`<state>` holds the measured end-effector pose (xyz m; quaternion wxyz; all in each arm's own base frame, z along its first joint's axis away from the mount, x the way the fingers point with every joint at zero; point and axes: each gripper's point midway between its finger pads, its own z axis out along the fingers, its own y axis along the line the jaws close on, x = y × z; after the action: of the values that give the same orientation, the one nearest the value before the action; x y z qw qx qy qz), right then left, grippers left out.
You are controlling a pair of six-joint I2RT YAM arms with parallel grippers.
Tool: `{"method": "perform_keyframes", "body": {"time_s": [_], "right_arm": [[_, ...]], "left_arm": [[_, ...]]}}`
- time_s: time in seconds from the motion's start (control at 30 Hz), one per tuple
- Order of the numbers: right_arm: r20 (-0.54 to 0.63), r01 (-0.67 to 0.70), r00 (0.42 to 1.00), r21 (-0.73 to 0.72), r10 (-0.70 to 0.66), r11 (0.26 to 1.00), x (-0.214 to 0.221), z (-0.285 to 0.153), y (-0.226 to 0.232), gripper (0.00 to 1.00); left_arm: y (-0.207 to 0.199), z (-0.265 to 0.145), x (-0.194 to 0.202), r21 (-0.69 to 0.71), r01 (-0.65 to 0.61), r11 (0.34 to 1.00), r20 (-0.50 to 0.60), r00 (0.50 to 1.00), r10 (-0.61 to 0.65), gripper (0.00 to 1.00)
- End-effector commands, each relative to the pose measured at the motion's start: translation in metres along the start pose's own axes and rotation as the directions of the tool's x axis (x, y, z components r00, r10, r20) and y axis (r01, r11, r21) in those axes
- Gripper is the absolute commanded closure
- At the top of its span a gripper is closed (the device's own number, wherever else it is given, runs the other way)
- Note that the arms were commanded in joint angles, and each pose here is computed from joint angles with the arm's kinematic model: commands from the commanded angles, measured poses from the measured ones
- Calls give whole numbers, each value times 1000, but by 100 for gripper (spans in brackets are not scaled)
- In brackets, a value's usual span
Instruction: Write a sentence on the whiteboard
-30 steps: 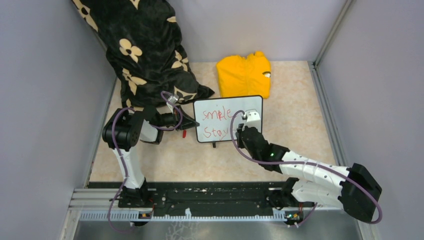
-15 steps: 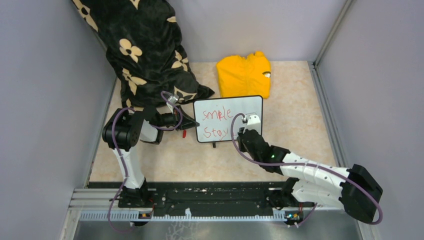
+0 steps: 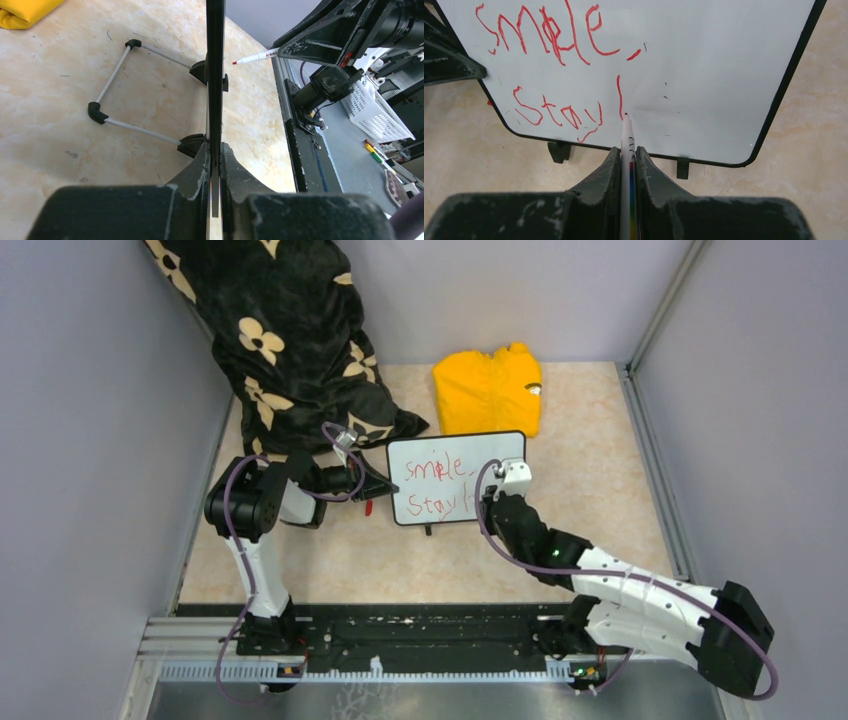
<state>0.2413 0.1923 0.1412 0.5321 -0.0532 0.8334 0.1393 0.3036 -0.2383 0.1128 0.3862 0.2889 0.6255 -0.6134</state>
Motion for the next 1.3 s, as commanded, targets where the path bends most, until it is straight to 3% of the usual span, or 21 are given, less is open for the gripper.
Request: {"method": "perform_keyframes", "body": {"time_s": [0.0,1.27], "right_arm": [[112,-56,992,18,54,998,-42,-1,4,100],[12,-17,1000,11,17,1000,-15,17,14,100]], "left_arm": [[-6,4,1,38,-48,998,-20,999,48,100],[-6,5,1,39,-45,998,-22,999,46,100]]}}
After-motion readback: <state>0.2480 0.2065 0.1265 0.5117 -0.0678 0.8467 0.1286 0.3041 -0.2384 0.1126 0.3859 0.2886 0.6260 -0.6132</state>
